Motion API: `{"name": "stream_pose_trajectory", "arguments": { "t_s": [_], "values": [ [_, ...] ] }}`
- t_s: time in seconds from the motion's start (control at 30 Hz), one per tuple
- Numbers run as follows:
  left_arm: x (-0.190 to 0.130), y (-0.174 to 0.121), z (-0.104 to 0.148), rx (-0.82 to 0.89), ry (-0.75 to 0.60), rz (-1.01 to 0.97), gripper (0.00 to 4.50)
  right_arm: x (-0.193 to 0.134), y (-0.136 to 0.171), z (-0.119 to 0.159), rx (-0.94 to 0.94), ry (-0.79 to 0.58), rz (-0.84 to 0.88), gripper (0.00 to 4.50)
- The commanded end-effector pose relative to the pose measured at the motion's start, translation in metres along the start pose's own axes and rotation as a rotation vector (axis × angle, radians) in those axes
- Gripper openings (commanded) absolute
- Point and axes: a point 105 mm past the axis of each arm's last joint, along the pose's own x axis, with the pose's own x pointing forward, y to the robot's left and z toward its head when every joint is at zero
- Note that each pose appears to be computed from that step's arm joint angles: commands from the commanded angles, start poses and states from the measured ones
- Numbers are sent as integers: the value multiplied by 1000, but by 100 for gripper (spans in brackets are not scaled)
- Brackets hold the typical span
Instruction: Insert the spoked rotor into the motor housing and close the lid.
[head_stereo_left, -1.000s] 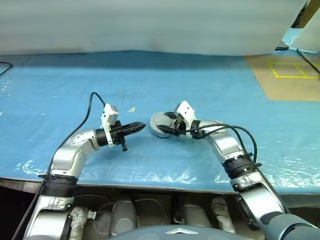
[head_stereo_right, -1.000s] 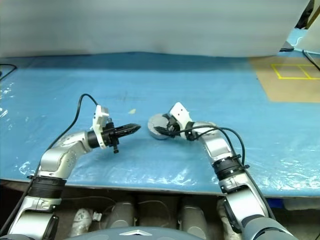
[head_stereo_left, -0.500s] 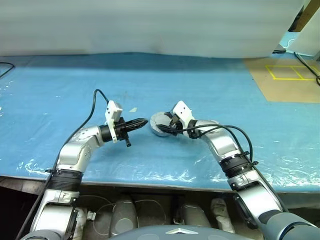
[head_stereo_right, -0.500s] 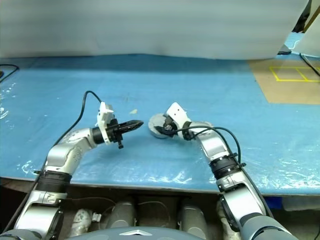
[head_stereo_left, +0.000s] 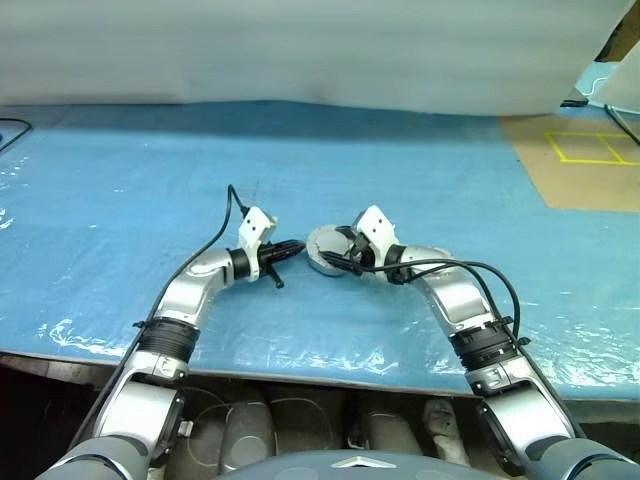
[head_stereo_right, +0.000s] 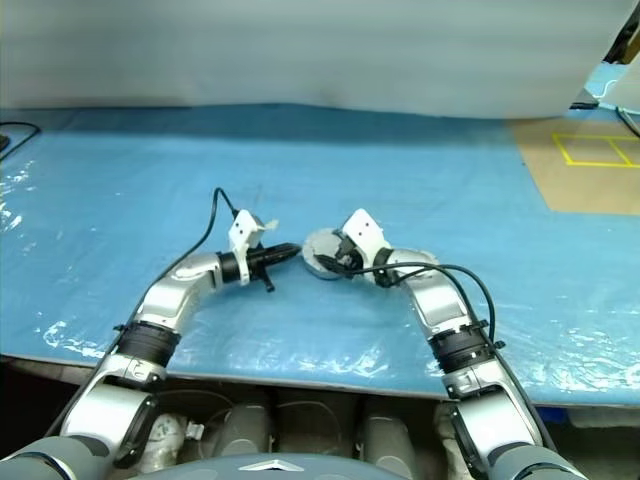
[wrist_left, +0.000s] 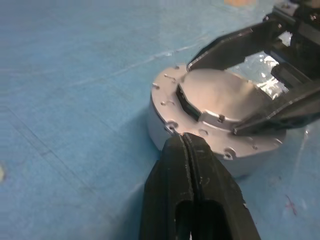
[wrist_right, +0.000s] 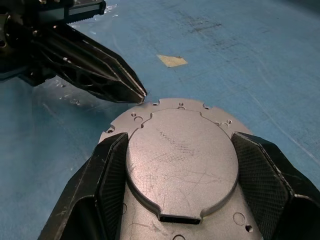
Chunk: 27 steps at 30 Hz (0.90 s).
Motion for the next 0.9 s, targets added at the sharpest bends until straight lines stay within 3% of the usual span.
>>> {"name": "stream_pose_trajectory", "arguments": {
  "t_s": [0.03, 0.37, 0.9],
  "values": [
    [-3, 0, 7, 43, -4, -38, 0, -14, 3, -62, 96, 227, -27, 292],
    [9, -5, -1, 73, 25, -63, 0, -19, -1, -62, 88, 235, -39, 292],
    [10, -14, 16, -67, -110, -101, 0, -23, 5, -64, 104, 246, -30, 292]
  ]
}}
